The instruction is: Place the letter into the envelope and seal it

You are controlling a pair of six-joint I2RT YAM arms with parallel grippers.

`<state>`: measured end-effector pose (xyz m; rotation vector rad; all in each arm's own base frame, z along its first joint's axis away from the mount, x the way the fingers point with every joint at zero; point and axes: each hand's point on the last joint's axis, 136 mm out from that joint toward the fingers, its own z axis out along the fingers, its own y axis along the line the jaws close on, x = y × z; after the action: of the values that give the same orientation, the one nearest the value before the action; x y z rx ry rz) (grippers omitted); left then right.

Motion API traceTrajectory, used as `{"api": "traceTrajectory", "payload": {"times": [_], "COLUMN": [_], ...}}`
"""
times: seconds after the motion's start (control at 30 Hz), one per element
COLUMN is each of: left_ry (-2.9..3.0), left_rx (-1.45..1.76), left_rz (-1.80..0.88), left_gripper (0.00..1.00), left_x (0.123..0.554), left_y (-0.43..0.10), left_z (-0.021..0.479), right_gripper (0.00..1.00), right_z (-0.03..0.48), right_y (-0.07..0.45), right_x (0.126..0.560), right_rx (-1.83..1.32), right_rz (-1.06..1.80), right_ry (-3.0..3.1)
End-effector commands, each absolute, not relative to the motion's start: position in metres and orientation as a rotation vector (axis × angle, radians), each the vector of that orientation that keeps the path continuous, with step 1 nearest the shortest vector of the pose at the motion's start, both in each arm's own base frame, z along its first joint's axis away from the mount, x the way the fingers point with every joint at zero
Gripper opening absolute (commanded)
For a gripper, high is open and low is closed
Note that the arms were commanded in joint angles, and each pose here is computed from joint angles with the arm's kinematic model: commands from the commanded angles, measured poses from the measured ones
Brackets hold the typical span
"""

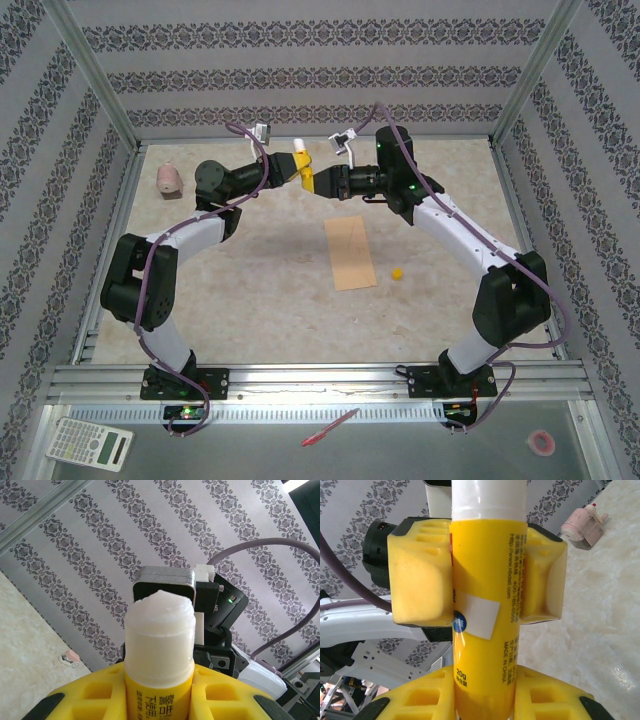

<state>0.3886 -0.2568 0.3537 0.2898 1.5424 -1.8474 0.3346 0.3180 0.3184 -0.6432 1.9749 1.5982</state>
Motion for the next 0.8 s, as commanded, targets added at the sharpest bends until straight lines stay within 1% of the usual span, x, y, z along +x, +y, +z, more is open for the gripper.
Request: {"api": "traceTrajectory", "payload": {"times": [0.0,0.07,0.13,0.17,0.3,0.47,0.6,0.77], "left_ry": [1.5,1.535,1.587,1.615,1.705,1.842,1.918,1.937], "left_rx": [0.347,0.326,0.299,0.29,0.274,0.222,0.163,0.114], "left_rz": [-1.822,-1.798,-1.764,-1.741,-1.62,-1.467,-1.401,-1.385], "left_gripper": [0.02,0.02,0.02,0.02,0.02,0.01,0.0,0.0], "left_x": [0.373,0.377,0.38,0.381,0.379,0.374,0.371,0.369], "left_y": [-0.259,-0.26,-0.263,-0.264,-0.271,-0.278,-0.284,-0.29], "left_z": [0.373,0.37,0.364,0.361,0.357,0.347,0.339,0.334], "right_gripper": [0.16,0.16,0.18,0.18,0.14,0.12,0.12,0.11], "right_z": [0.328,0.323,0.318,0.315,0.303,0.292,0.286,0.281], "right_y": [0.321,0.324,0.327,0.328,0.335,0.346,0.359,0.375], "right_x": [0.341,0.342,0.344,0.344,0.348,0.347,0.343,0.334], "right_rx": [-0.628,-0.61,-0.59,-0.586,-0.562,-0.569,-0.587,-0.617], "right_rz": [1.477,1.408,1.329,1.278,1.12,0.928,0.79,0.664], "right_ry": [1.958,1.984,2.003,2.015,2.043,2.056,2.043,2.0]}}
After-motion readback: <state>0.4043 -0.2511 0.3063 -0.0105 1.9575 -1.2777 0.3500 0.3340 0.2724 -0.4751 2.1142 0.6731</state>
